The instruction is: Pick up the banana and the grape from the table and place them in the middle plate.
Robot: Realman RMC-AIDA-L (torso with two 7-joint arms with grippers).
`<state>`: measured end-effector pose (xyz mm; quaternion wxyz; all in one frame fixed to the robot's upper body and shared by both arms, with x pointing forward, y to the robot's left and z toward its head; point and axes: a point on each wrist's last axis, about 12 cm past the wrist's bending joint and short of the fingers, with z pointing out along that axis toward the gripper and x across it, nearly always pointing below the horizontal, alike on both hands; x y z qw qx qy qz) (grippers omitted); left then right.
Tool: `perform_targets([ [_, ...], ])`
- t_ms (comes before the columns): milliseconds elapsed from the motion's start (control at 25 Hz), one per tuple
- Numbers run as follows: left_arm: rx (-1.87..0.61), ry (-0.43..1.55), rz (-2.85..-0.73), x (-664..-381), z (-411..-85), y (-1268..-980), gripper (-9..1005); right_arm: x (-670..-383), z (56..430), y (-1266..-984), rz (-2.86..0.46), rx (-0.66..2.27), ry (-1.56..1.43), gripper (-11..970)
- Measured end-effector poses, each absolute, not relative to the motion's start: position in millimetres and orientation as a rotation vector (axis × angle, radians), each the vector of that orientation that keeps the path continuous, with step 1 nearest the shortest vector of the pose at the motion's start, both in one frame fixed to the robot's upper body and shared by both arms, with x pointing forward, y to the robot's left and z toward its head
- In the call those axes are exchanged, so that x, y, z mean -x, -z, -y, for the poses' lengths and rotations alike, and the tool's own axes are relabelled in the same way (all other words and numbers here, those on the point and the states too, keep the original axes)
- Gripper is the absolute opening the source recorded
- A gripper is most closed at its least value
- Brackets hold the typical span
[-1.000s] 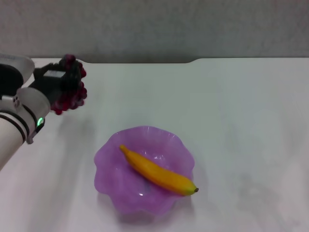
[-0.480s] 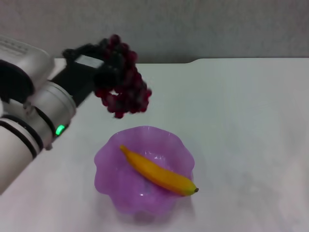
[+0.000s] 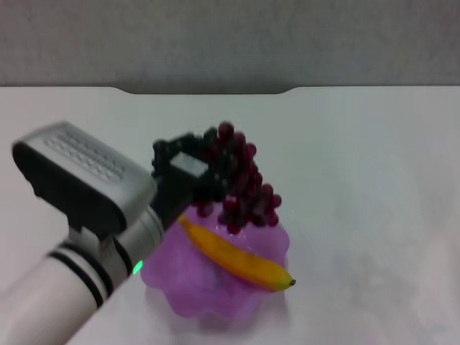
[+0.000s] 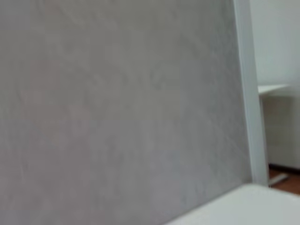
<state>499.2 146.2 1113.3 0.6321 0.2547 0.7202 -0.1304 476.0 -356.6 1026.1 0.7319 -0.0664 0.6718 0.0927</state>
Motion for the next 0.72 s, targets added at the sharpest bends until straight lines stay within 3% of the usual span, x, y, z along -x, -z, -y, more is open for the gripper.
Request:
perform_targets([
  [360, -0.651, 0.318, -1.691, -497.6, -137.1, -1059.5, 241, -475.6, 356.7, -1027.2, -1.470, 0.147, -0.207, 26],
  [720, -0.643, 0.312, -1.752, -505.3, -142.9, -1043.7, 249, -476.6, 356.3, -1028.0, -1.465, 0.149, -0.209, 26],
])
